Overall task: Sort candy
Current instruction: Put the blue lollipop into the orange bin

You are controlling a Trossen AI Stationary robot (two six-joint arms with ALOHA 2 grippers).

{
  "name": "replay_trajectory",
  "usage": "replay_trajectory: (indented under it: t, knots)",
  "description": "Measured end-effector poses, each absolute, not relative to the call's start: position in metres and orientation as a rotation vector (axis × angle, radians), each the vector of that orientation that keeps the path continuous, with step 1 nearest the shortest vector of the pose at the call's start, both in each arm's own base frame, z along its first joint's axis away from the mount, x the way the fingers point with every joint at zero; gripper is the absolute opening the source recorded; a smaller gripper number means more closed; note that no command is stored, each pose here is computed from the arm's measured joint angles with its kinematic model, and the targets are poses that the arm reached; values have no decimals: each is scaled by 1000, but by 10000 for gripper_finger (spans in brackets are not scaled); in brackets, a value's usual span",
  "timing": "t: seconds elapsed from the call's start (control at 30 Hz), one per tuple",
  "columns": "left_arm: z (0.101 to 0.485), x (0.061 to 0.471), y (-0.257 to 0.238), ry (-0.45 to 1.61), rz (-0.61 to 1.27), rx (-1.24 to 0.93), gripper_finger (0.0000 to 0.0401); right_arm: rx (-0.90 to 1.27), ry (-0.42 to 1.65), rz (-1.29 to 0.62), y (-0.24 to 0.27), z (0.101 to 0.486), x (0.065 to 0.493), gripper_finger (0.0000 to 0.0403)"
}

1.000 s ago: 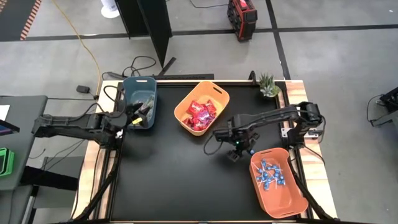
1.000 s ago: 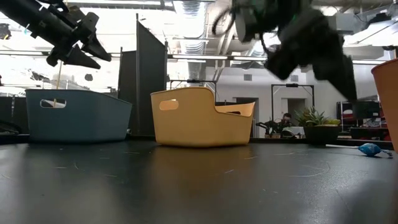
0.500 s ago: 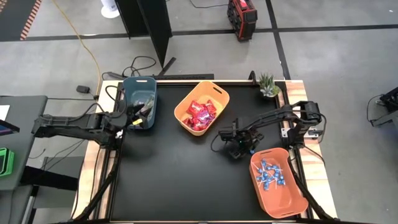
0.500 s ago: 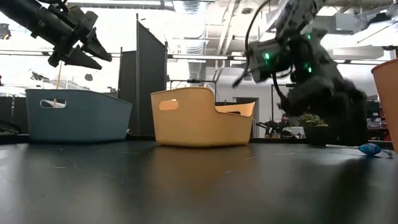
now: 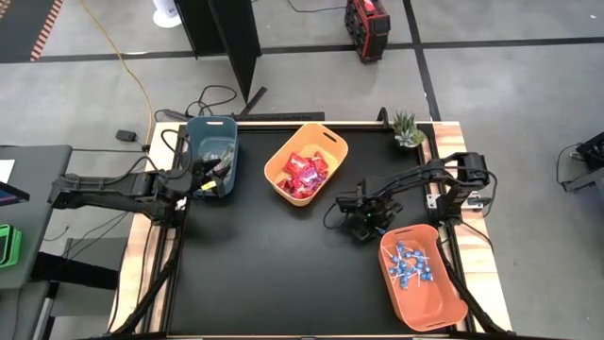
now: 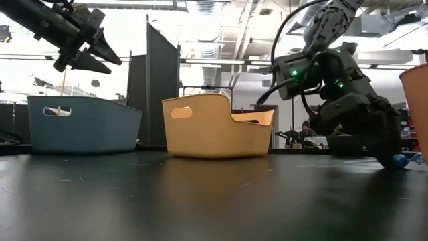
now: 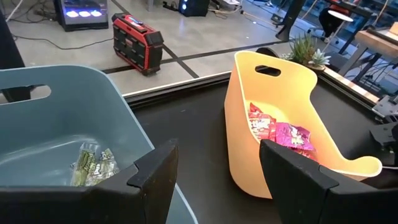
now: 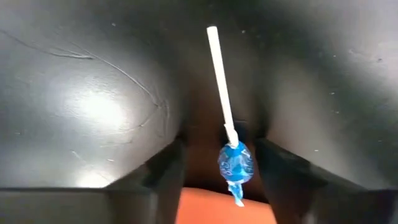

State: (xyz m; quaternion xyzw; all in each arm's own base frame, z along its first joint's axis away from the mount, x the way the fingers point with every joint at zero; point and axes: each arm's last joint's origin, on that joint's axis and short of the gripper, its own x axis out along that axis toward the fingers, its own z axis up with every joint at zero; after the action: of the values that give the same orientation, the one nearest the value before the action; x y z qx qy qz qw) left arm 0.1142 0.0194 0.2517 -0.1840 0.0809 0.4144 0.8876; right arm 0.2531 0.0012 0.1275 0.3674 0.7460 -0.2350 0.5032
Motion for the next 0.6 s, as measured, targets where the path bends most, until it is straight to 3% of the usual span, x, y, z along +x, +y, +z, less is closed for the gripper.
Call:
replay_trajectory:
  t: [0.2, 0.3, 0.6]
  knots:
    - [252, 114, 19, 168, 862, -383, 220, 854, 1798, -566, 1, 127, 253, 75]
    - [252, 114, 19, 168, 862, -383, 220, 847, 1793, -574, 0, 127, 253, 28]
    - [252, 114, 19, 173, 862, -371, 220, 789, 1767, -577, 2, 136, 262, 11]
